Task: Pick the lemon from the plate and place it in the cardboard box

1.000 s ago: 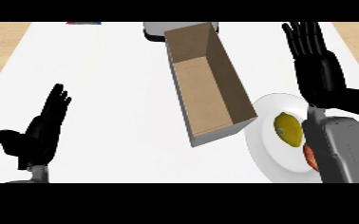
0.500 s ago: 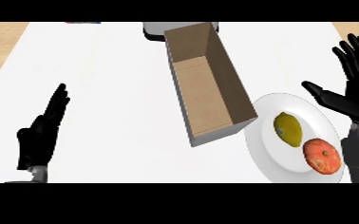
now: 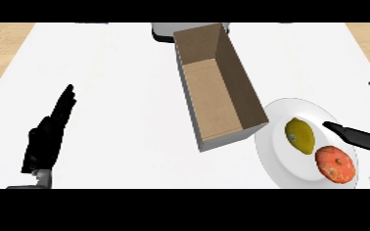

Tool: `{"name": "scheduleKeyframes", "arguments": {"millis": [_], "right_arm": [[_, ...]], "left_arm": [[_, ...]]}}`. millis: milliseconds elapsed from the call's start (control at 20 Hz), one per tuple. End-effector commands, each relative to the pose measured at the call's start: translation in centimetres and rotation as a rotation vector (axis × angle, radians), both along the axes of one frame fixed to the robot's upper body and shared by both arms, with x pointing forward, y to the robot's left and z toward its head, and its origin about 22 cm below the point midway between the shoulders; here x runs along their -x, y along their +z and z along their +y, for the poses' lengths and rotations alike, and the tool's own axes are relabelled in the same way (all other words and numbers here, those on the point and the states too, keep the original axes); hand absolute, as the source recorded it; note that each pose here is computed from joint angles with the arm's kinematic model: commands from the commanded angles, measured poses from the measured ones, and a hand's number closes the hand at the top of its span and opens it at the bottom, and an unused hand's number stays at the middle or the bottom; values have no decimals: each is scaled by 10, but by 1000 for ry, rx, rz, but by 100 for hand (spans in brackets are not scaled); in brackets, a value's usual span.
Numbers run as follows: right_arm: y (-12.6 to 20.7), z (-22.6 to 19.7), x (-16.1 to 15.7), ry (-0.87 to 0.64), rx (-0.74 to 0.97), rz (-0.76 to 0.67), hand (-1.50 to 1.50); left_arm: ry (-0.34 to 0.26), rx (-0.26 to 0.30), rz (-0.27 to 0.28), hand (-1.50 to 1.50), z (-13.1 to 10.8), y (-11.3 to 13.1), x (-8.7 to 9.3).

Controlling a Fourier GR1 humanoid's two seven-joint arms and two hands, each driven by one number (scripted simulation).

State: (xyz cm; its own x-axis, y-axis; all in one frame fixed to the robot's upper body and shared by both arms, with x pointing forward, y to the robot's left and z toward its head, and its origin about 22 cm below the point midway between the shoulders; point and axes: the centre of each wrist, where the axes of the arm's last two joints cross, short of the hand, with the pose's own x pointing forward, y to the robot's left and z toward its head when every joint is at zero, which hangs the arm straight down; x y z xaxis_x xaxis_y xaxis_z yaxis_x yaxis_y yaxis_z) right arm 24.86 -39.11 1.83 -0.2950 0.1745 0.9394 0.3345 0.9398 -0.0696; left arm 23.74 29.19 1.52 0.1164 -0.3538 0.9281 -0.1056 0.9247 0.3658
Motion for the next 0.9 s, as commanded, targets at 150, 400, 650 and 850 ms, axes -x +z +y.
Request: {"name": "scheduleKeyframes", "arguments": {"millis": [150, 400, 650, 850], "right_arm": [[44, -47, 19, 136, 416, 262, -150], [72, -54, 23, 326, 625, 543, -150], [81, -32, 21, 430, 688, 662, -150], [83, 28, 15, 443, 694, 684, -150]], "left_arm": [[4, -9, 15, 0, 4, 1, 3], [-5, -13, 3, 0, 5, -5, 0], [-15, 5, 8, 0, -17, -2, -6], [-9, 15, 27, 0, -13, -15, -2]]}}
